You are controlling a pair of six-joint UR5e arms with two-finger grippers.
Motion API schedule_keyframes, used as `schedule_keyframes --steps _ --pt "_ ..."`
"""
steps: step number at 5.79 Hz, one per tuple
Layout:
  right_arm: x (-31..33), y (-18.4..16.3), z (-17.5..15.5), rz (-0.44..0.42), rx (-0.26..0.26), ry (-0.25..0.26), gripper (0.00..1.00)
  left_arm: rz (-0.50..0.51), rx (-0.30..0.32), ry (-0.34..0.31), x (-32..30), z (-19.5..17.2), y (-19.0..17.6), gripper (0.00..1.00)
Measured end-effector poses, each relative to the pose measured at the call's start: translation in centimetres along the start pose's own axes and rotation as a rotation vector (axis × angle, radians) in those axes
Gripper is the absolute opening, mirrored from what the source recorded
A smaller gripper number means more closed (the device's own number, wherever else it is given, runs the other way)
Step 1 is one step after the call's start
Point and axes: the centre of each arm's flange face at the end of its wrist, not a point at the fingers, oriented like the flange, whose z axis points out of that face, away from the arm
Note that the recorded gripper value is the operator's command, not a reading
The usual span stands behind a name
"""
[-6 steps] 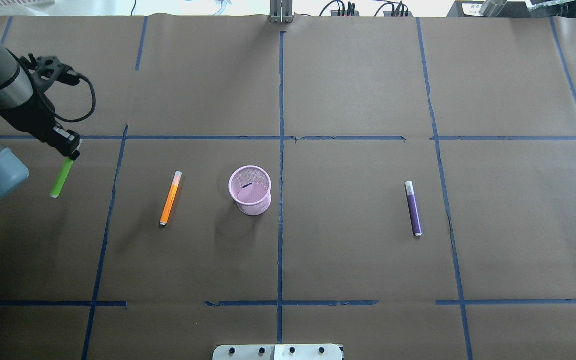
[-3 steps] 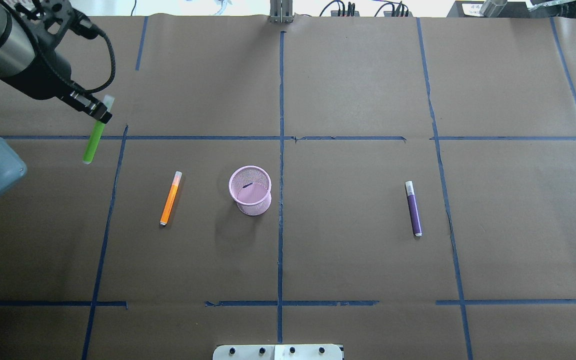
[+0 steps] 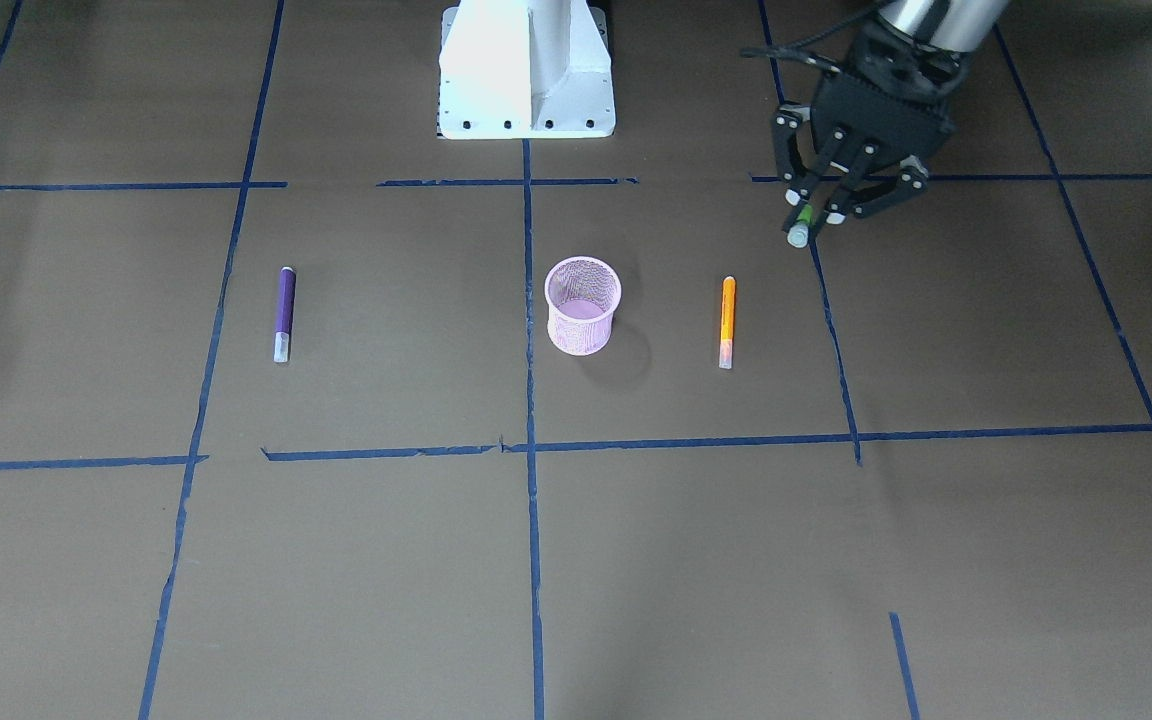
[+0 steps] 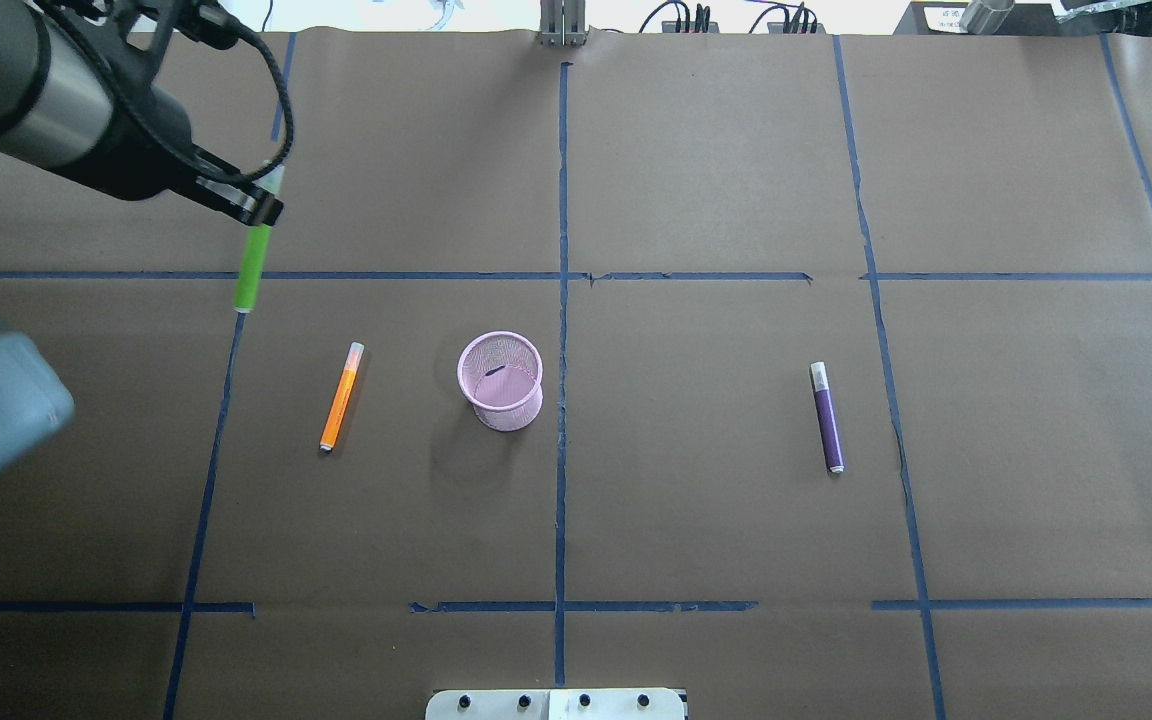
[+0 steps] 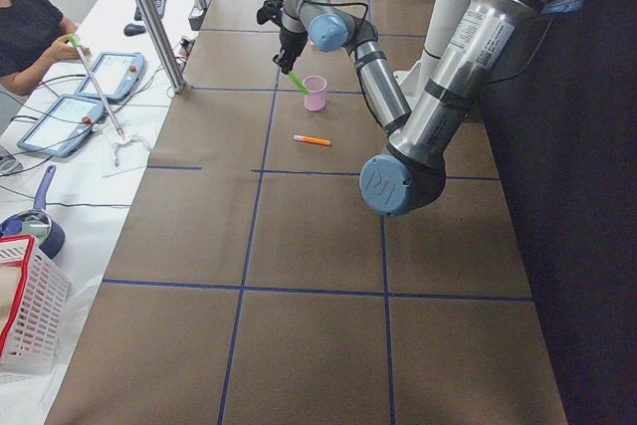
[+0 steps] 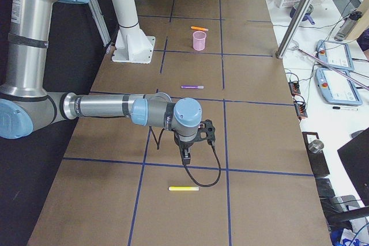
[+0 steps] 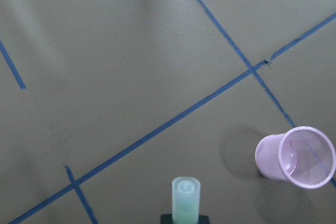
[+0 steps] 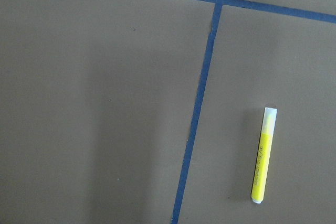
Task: Collect pens into pen holder
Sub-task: 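Lift the green highlighter with the left gripper and carry it over the pink cup, then open the left gripper to drop the green highlighter into the cup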
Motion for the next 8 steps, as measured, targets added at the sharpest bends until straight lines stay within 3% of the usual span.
schedule_keyframes --steps 3,4,6,8 --pt "0.1 0.0 0.1 0.003 -0.003 0.0 1.0 -0.126 0.294 -0.044 11.1 4.9 3.6 0.0" --pt "0.1 -0.1 0.1 0.001 -0.002 0.001 1.0 -0.18 0.367 -0.064 13.2 7.2 4.3 0.0" --pt "0.1 -0.2 0.1 0.0 -0.001 0.001 1.0 -0.24 0.454 -0.088 14.4 12.1 4.4 0.02" --pt "0.0 -0.2 0.1 0.001 0.001 -0.008 1.0 -0.245 0.487 -0.061 16.0 15.5 5.5 0.03"
